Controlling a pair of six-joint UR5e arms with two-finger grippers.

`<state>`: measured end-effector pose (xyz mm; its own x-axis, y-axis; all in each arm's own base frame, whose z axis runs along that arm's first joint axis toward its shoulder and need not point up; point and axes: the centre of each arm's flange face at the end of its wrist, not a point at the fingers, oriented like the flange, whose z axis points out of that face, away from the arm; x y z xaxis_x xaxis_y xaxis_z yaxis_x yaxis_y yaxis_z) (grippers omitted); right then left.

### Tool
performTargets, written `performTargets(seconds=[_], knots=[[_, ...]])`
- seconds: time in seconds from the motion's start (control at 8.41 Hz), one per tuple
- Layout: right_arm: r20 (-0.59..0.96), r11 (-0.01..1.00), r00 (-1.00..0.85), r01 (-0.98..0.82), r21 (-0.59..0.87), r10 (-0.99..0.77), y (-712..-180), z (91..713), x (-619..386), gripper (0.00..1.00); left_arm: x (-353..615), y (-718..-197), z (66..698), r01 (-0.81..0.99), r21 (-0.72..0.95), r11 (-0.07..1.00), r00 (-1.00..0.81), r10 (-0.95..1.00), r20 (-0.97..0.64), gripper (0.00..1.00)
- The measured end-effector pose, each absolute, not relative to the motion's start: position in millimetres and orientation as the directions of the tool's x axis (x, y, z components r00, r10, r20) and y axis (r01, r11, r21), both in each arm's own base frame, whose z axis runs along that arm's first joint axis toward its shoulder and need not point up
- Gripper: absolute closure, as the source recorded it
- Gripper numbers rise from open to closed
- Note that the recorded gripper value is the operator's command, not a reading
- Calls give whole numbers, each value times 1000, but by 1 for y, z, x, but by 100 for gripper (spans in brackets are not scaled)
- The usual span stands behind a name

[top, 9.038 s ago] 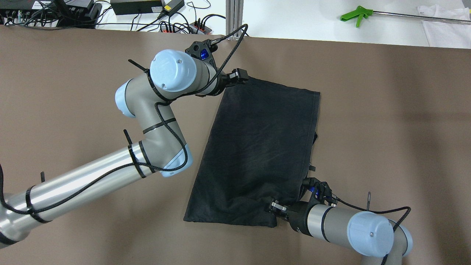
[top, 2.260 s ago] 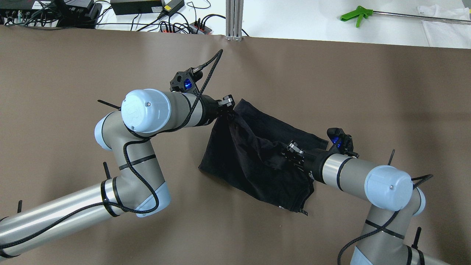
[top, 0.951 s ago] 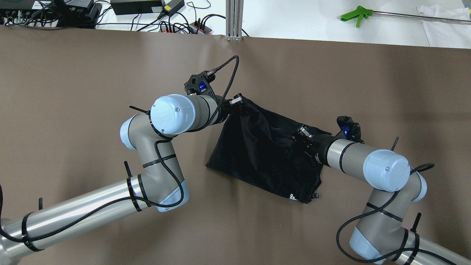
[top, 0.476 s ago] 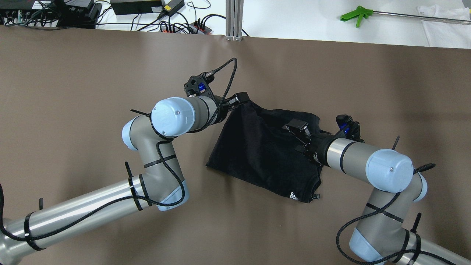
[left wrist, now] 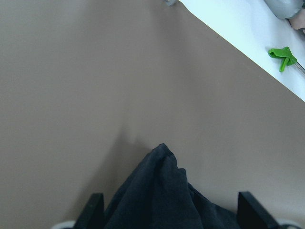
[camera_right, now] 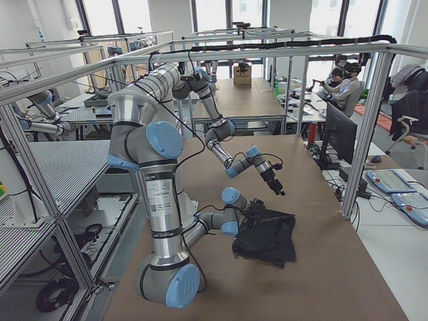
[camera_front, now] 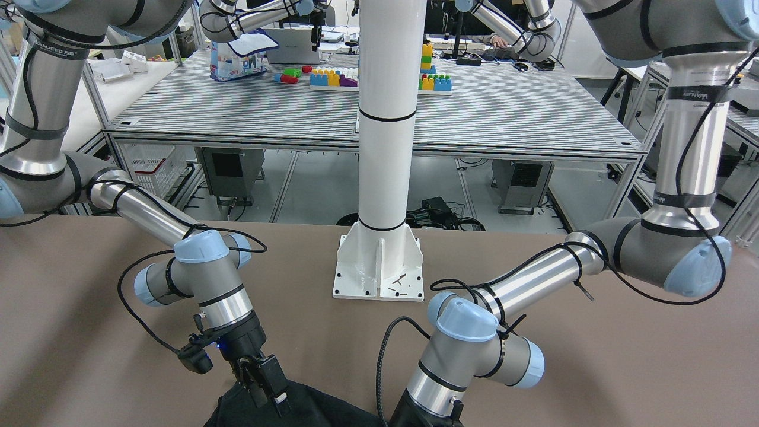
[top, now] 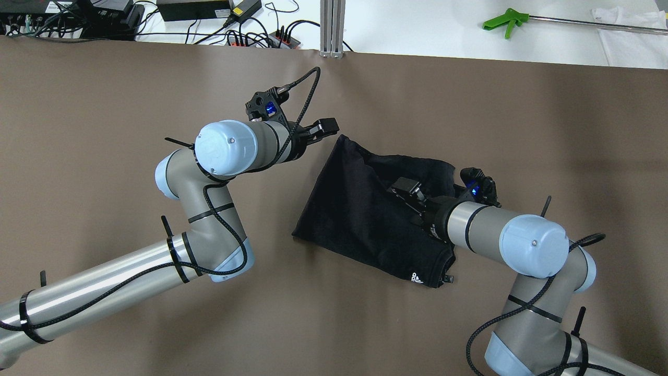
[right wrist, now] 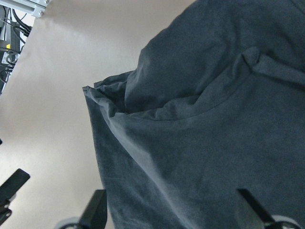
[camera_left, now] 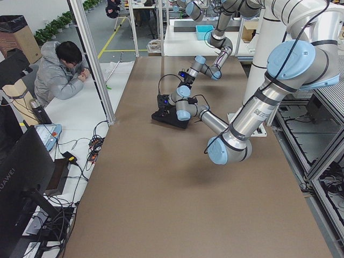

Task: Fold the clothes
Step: 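Lower the folded edge onto the far end with both grippers, then hold the folded edge down with both grippers at the far end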

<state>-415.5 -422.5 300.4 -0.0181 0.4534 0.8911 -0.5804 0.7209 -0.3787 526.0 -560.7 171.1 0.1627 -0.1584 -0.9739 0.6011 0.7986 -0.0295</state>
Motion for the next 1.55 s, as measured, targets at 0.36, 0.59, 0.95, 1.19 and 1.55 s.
performTargets(seconds=[0.36, 0.59, 0.95, 1.19, 1.55], knots=[[927, 787, 179, -594, -166, 330, -433, 308, -416, 6, 518, -566, 180, 604, -27, 797, 171, -162, -972, 0], [910, 830, 375, -553, 65, 178, -449, 323, -405, 6, 517, -567, 181, 606, -26, 795, 172, -163, -972, 0], [858, 846, 502, -499, 186, 107, -466, 348, -408, 6, 517, -567, 182, 608, -26, 794, 174, -165, -971, 0], [813, 845, 579, -464, 265, 63, -496, 367, -414, 6, 519, -567, 183, 607, -25, 794, 175, -165, -971, 0], [758, 824, 650, -456, 337, 50, -563, 409, -410, 6, 520, -566, 182, 608, -23, 794, 176, -163, -971, 0]])
